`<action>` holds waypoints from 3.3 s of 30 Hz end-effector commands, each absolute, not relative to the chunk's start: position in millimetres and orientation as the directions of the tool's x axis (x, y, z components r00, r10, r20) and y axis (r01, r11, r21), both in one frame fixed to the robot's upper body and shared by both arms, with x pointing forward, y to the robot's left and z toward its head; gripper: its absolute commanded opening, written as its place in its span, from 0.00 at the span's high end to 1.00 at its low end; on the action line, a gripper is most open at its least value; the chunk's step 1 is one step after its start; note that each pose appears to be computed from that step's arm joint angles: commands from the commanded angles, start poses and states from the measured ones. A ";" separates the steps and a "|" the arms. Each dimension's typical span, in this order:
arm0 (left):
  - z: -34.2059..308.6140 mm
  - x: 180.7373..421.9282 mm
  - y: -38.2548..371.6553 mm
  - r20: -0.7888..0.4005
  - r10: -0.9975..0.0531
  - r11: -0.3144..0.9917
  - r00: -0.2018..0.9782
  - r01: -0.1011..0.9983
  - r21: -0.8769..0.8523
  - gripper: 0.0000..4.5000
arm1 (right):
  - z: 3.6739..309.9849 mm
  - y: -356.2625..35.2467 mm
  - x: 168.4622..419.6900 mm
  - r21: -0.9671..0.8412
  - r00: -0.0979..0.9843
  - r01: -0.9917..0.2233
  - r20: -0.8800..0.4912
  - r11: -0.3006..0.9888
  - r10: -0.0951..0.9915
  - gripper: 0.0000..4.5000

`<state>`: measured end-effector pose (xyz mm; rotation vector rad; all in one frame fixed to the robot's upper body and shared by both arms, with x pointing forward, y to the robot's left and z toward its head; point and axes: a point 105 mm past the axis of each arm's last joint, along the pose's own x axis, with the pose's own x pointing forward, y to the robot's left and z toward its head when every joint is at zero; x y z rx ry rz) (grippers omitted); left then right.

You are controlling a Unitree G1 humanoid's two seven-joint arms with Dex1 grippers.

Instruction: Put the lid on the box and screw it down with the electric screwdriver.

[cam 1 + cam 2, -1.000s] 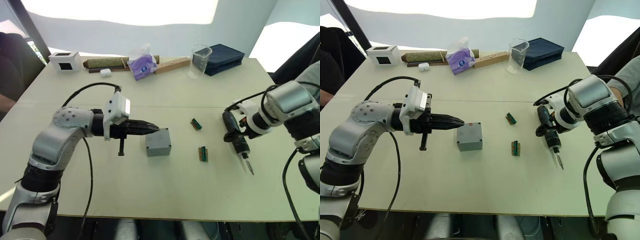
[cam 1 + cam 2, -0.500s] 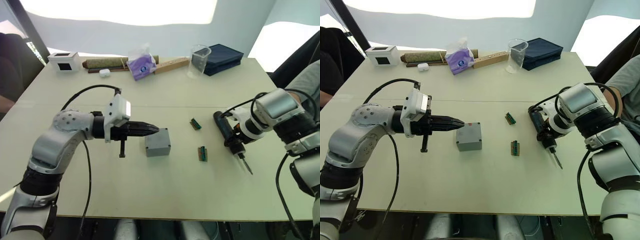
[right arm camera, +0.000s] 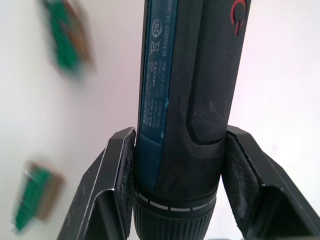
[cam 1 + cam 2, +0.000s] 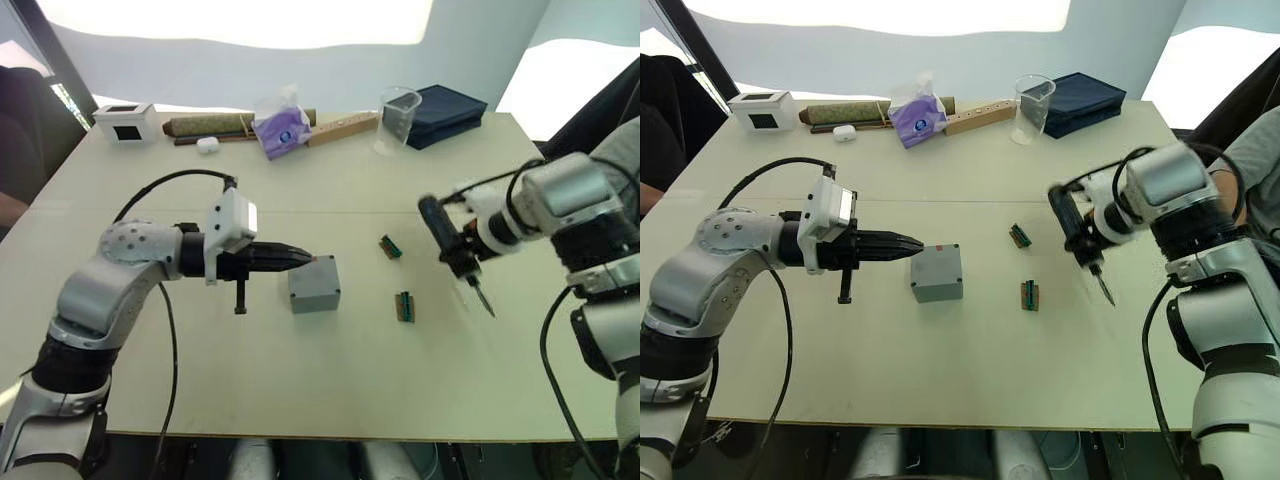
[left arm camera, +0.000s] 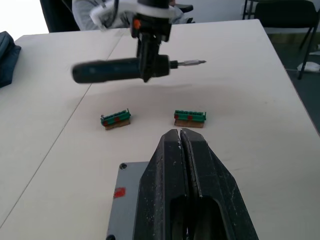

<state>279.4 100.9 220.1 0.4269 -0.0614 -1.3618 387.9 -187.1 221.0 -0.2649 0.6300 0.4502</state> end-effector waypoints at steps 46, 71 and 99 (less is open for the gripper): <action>138.6 329.0 106.3 -0.316 -0.902 0.244 0.295 0.951 0.191 1.00 | 243.4 -49.4 320.0 -0.236 0.549 -0.717 0.387 0.655 0.741 0.58; 139.5 328.5 107.4 -0.324 -0.901 0.236 0.288 0.953 0.190 1.00 | 214.9 -52.1 324.3 -0.260 0.585 -0.696 0.336 0.670 0.738 0.58; 119.4 328.6 106.7 -0.370 -0.883 0.237 0.290 0.954 0.183 1.00 | 148.7 -50.8 342.7 -0.134 0.674 -0.716 0.124 0.685 0.728 0.58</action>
